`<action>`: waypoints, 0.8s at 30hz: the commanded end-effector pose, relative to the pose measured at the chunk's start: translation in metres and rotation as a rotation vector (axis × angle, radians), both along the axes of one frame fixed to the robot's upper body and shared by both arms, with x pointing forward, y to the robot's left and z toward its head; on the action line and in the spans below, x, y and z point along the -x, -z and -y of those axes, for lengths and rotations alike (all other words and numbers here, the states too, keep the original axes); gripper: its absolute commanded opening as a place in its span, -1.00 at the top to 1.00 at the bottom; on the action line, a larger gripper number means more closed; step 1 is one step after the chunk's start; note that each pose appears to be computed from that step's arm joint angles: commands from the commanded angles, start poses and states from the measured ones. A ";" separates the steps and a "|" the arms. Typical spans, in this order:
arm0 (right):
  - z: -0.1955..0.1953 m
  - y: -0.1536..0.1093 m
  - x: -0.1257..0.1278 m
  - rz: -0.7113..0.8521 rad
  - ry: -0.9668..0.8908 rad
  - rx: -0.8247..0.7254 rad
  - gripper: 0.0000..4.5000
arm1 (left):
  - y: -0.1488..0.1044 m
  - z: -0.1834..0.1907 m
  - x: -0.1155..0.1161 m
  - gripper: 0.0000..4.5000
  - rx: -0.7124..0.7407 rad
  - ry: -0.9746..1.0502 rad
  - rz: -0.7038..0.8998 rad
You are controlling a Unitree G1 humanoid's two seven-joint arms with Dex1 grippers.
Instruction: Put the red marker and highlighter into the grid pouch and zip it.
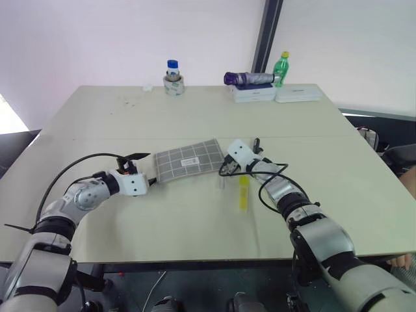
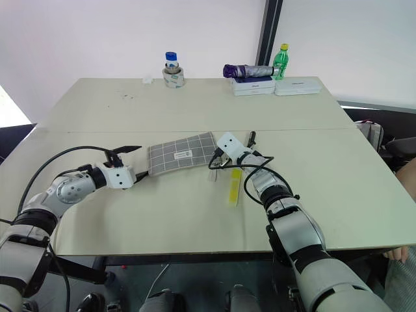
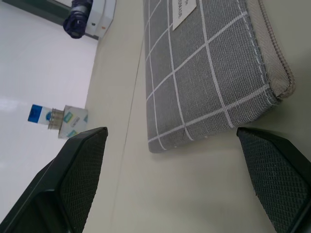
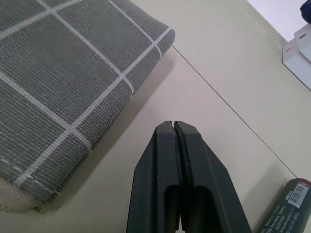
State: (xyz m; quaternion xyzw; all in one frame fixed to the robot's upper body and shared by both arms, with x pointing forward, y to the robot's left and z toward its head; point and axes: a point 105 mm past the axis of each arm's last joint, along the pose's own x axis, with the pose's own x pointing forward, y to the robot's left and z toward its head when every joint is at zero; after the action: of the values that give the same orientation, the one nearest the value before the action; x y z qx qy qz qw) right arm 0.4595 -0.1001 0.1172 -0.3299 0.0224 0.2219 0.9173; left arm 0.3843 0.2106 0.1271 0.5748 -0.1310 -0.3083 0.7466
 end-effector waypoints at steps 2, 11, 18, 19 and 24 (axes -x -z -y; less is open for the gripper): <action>-0.009 -0.016 -0.003 0.055 -0.017 0.008 0.98 | 0.012 0.008 0.003 -1.00 -0.048 0.049 -0.034; -0.022 -0.014 -0.001 0.059 -0.067 0.029 0.98 | 0.007 0.015 0.002 -1.00 -0.018 0.069 -0.022; -0.040 -0.018 0.005 0.064 -0.155 0.012 0.98 | 0.007 0.018 0.003 -1.00 -0.017 0.083 -0.023; -0.042 -0.017 0.005 0.063 -0.163 0.012 0.98 | 0.007 0.019 0.003 -1.00 -0.015 0.091 -0.025; -0.042 -0.016 0.006 0.070 -0.167 0.033 0.98 | 0.008 0.023 0.006 -1.00 -0.016 0.115 -0.028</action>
State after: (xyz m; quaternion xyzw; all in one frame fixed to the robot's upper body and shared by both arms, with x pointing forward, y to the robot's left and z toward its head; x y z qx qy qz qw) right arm 0.4513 -0.0644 0.1176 -0.3478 -0.0066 0.2863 0.8928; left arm 0.3835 0.1953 0.1291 0.5681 -0.1548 -0.3334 0.7363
